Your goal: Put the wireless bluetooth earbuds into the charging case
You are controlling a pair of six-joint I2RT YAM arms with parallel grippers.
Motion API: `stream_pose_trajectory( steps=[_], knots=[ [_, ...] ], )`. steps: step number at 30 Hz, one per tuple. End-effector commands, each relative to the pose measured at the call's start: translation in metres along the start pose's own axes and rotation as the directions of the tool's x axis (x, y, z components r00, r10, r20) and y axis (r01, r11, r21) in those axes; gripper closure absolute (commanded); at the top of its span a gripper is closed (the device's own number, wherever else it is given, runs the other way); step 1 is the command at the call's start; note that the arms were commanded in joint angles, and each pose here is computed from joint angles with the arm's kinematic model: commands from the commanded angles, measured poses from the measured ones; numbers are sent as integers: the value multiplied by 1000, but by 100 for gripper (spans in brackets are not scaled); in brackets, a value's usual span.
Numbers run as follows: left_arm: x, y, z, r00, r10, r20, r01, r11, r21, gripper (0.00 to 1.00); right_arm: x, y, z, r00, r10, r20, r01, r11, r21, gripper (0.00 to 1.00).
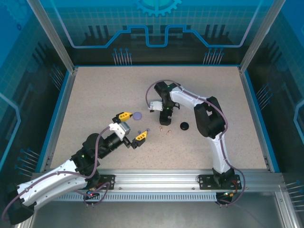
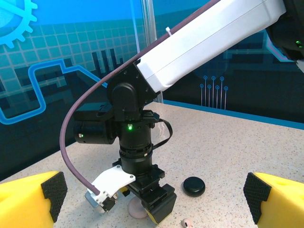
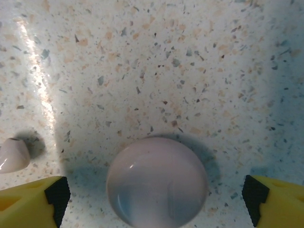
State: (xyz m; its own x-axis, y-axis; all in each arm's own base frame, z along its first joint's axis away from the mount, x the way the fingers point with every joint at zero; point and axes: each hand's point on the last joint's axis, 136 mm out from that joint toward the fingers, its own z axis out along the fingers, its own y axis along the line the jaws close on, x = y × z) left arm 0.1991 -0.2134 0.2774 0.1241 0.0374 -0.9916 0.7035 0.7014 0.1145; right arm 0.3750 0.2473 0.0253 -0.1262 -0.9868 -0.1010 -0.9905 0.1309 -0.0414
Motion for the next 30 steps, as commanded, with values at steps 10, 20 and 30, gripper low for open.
stream_pose_trajectory(
  steps=[10, 20, 30],
  knots=[
    [-6, 11, -2, 1000, -21, 14, 21, 999, -44, 1, -1, 1, 21, 999, -26, -40, 25, 999, -23, 17],
    [-5, 12, 0, 1000, -29, 8, 29, 998, -47, 1, -8, 0, 31, 1000, -11, -18, 11, 1000, -21, 30],
    [19, 19, -1, 984, -170, -52, 165, 982, -88, 1, -22, -4, -11, 985, 29, 171, -38, 998, 49, 44]
  ],
)
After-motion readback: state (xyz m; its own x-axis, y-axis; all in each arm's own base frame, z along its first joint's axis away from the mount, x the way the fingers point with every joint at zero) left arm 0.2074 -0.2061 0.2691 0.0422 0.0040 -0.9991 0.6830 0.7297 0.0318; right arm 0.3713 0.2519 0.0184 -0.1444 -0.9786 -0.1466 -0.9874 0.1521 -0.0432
